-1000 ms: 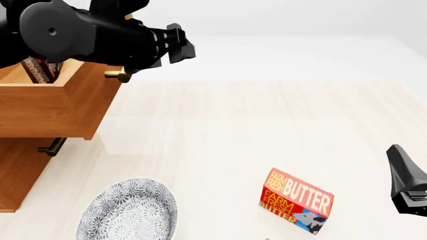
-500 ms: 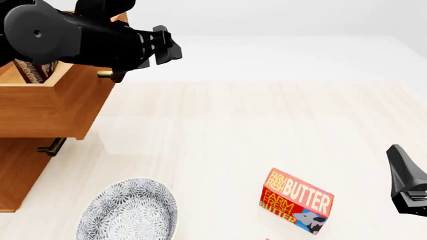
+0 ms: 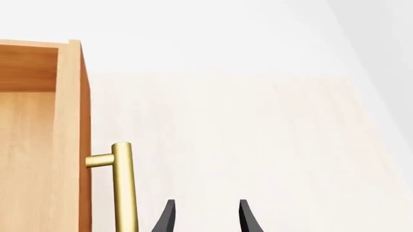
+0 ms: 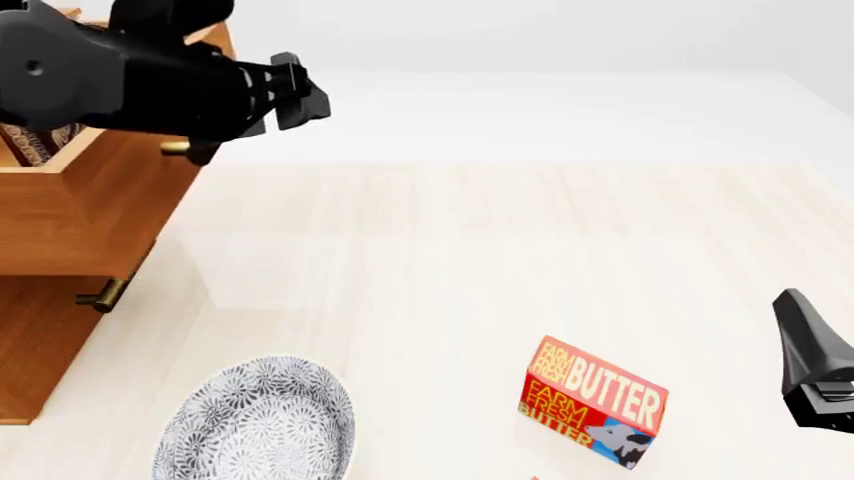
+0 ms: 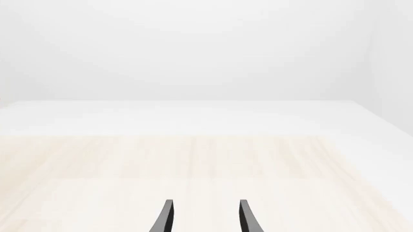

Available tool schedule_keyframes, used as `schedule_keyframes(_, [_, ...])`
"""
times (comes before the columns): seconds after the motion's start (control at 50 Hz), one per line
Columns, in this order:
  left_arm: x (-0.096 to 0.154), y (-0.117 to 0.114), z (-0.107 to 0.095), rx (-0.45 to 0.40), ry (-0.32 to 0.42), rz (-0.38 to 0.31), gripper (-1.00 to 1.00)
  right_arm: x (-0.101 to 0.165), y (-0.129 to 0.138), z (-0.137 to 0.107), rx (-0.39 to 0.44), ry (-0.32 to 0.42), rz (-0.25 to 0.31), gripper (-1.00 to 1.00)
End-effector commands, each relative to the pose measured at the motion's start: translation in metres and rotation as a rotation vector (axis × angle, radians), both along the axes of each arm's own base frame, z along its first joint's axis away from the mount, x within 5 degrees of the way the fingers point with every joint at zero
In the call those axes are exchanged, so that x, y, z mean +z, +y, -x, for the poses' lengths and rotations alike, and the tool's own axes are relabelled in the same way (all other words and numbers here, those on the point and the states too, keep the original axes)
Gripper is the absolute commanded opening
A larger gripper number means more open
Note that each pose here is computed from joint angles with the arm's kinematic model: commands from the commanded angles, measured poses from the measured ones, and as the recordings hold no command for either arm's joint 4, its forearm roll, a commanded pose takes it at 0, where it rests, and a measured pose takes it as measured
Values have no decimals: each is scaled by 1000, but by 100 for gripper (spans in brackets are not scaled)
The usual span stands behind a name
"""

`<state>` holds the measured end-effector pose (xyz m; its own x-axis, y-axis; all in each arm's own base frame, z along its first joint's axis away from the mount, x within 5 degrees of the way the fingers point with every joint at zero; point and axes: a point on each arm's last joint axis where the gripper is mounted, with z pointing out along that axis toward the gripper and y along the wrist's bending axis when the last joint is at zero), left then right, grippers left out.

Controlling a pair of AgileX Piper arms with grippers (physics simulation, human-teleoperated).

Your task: Put the chocolate pudding in the top drawer of the cabinet and close it.

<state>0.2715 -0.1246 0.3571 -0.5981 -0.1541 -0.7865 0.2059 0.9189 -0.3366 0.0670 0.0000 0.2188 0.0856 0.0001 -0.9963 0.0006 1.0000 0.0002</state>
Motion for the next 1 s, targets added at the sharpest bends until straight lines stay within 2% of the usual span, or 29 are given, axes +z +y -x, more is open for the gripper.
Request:
schedule_keyframes(0.02, [-8, 12, -1, 35, 23, -31, 100, 0, 0, 0, 0, 0, 0, 100])
schedule_keyframes(0.5, [-5, 34, 6, 82, 15, -52, 100, 0, 0, 0, 0, 0, 0, 100])
schedule_keyframes(0.66, [12, 41, 6, 95, -23, -57, 100, 0, 0, 0, 0, 0, 0, 100])
schedule_keyframes(1.0, [-5, 53, 13, 135, 3, -58, 100, 0, 0, 0, 0, 0, 0, 100])
